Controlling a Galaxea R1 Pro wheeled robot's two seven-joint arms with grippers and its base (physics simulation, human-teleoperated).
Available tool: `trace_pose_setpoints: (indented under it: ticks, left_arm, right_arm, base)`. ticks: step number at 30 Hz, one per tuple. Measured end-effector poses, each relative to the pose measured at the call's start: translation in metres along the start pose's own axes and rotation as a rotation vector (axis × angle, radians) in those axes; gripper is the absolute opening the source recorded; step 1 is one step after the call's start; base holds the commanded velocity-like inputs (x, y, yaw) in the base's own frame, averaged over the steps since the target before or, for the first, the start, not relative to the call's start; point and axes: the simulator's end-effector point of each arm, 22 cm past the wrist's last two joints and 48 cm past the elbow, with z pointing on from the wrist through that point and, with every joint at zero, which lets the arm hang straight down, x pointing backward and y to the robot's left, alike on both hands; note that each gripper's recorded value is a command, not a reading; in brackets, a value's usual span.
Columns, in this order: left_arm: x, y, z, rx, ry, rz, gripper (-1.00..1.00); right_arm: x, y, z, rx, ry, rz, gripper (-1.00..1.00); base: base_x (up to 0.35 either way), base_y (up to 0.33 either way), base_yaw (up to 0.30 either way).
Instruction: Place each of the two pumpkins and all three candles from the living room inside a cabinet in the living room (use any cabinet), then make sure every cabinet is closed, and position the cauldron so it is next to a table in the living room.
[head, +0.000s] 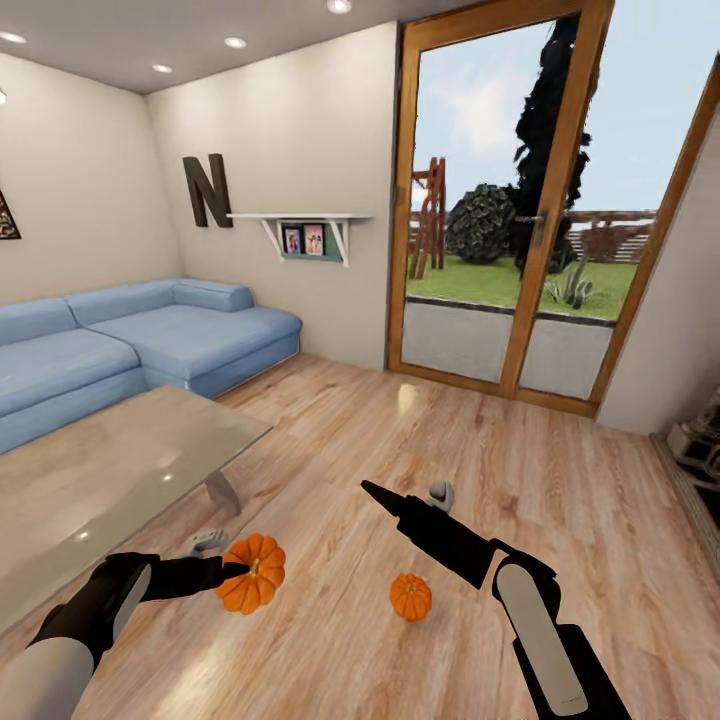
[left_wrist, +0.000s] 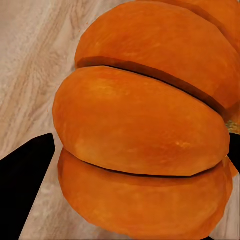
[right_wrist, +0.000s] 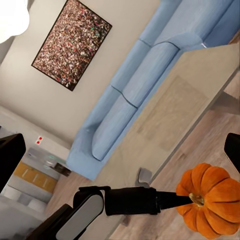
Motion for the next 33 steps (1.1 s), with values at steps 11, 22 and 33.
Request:
trace_pose_setpoints:
  ticks: [11,22,33]
  left_arm:
    - [-0.0041,-0.0024,-0.0041,0.0,-0.01,0.007,-1.0]
    - [-0.0049,-0.0027,-0.0046,0.0,-0.012,0.007,-1.0]
    - [-0.0079,-0.0048,-0.0073,0.002,-0.019,0.01,-1.0]
  right_arm:
    - [-0.0026,0.0053,-0.0014,-0.006,-0.006,-0.009,1.0]
    - [-0.0029,0.0061,-0.0014,-0.007,-0.006,-0.011,1.0]
    - [-0.0043,0.0102,-0.0022,-0.012,-0.009,-0.017,1.0]
  base:
    - [0.092,0.068,-0.229]
    - [0.149,0.081,-0.047]
    - [0.02,0.198,-0.242]
